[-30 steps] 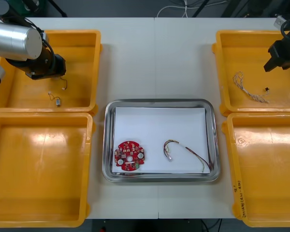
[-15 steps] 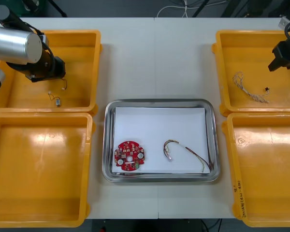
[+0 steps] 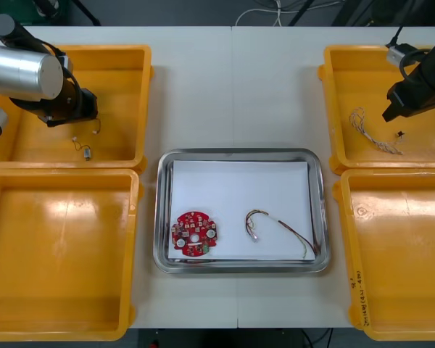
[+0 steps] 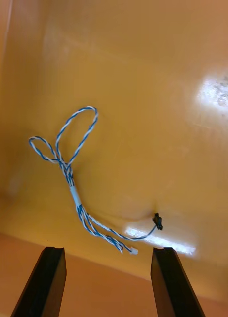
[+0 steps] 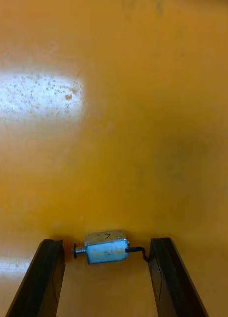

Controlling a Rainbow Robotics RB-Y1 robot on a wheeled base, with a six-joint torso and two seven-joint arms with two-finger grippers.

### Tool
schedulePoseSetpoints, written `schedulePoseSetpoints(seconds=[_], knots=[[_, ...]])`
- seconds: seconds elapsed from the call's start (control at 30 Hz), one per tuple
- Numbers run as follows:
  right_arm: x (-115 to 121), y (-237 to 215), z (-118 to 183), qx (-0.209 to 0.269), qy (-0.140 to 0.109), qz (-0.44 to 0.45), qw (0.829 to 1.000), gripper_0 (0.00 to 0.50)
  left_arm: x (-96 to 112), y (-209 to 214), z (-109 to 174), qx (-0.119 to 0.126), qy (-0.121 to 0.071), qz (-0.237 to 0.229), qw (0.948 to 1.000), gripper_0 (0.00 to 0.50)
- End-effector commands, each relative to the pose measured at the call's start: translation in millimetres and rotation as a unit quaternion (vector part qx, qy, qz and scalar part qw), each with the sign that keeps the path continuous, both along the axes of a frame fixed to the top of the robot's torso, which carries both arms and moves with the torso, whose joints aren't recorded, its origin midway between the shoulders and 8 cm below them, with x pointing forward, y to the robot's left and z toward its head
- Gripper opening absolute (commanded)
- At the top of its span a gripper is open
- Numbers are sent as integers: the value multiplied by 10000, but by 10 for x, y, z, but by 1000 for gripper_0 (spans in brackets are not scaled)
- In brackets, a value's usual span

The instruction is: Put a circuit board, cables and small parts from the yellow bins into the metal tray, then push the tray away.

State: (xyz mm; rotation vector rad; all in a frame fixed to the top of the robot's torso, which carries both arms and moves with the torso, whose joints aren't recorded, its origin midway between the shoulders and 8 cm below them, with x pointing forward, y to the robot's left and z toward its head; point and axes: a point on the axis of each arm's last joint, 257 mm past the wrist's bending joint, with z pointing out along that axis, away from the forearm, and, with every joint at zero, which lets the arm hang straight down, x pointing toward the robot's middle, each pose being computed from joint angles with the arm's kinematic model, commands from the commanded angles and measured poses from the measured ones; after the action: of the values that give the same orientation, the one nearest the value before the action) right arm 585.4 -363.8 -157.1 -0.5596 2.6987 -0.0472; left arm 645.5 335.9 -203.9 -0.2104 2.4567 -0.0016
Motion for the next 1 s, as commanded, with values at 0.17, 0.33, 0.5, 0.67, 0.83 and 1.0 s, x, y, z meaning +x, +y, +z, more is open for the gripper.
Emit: schedulePoseSetpoints(seconds=[0.17, 0.33, 0.5, 0.67, 0.83, 1.0], knots=[[232, 175, 146, -422, -531, 1275, 9895, 500, 79, -25, 79, 266, -207, -424, 9985, 500], [220, 130, -18, -466, -562, 1443, 9868, 500, 79, -25, 79, 276, -206, -435, 9985, 500], [180, 128, -193, -314, -553, 1408, 9880, 500, 66, -24, 57, 271, -182, -445, 9985, 3], [163, 138, -264, -287, -532, 1411, 9882, 500, 42, -18, 22, 256, -131, -435, 9986, 0], [140, 229, -361, -213, -468, 1423, 9885, 500, 42, -21, 22, 253, -130, -442, 9986, 0], [145, 291, -414, -174, -472, 1445, 9882, 500, 33, -20, 14, 259, -106, -446, 9986, 0]])
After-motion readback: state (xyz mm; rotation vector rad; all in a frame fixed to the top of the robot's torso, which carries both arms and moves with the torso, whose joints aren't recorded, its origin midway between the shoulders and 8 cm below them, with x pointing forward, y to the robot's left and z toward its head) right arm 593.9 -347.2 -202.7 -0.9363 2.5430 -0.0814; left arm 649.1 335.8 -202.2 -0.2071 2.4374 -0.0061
